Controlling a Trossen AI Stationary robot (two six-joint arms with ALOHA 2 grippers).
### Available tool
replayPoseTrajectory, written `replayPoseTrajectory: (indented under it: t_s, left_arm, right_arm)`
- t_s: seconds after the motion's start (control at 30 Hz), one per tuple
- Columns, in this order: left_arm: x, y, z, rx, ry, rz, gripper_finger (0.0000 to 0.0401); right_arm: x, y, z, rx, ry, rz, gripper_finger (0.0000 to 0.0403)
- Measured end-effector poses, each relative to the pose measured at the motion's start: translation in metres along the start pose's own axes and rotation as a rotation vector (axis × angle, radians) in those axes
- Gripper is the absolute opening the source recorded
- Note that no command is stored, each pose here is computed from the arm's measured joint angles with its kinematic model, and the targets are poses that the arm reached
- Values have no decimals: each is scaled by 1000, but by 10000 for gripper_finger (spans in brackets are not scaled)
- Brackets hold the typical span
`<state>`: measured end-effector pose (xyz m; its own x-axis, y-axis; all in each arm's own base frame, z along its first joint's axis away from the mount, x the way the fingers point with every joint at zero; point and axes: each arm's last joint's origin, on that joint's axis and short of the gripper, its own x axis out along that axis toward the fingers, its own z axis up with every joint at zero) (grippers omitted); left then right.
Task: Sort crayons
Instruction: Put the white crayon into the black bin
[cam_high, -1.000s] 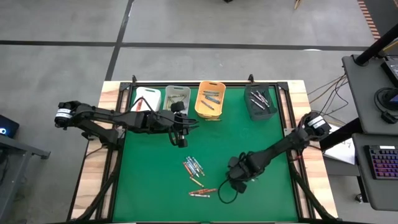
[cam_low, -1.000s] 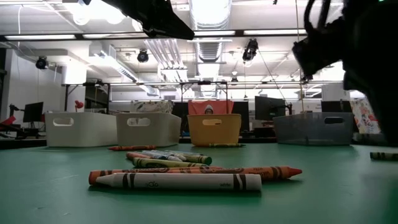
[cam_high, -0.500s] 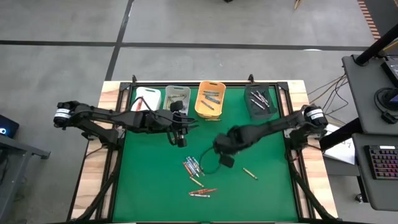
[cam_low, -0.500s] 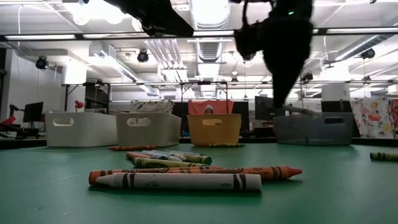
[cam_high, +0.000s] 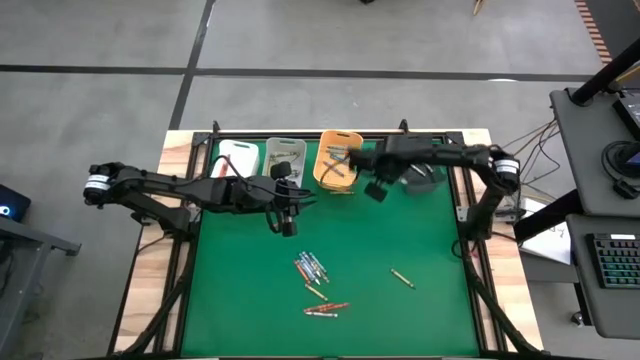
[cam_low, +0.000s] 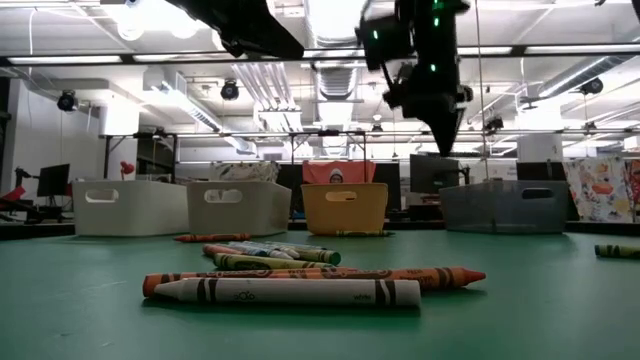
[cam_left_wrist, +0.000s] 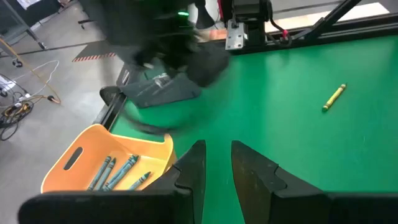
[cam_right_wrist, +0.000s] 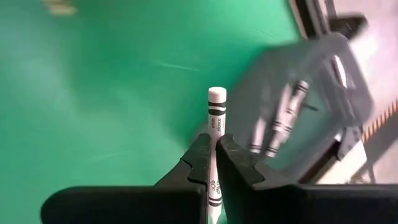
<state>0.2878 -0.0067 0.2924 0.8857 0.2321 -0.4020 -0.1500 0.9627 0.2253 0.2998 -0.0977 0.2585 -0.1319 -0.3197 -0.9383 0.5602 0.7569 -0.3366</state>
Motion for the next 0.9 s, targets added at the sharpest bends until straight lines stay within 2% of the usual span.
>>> replayPoseTrajectory:
  t_s: [0.27, 0.47, 0.67, 0.9]
  left_arm:
    - [-1, 0, -3, 0, 34, -3, 59]
    - [-1, 0, -4, -16, 48, 22, 59]
    - [-1, 1, -5, -26, 58, 46, 59]
    - [-1, 1, -6, -40, 64, 46, 59]
  right_arm:
    - [37, -84, 11, 186, 116, -23, 13]
    - [66, -127, 7, 340, 151, -22, 13]
    - [100, -140, -1, 386, 141, 20, 13]
    - [113, -137, -2, 406, 106, 76, 13]
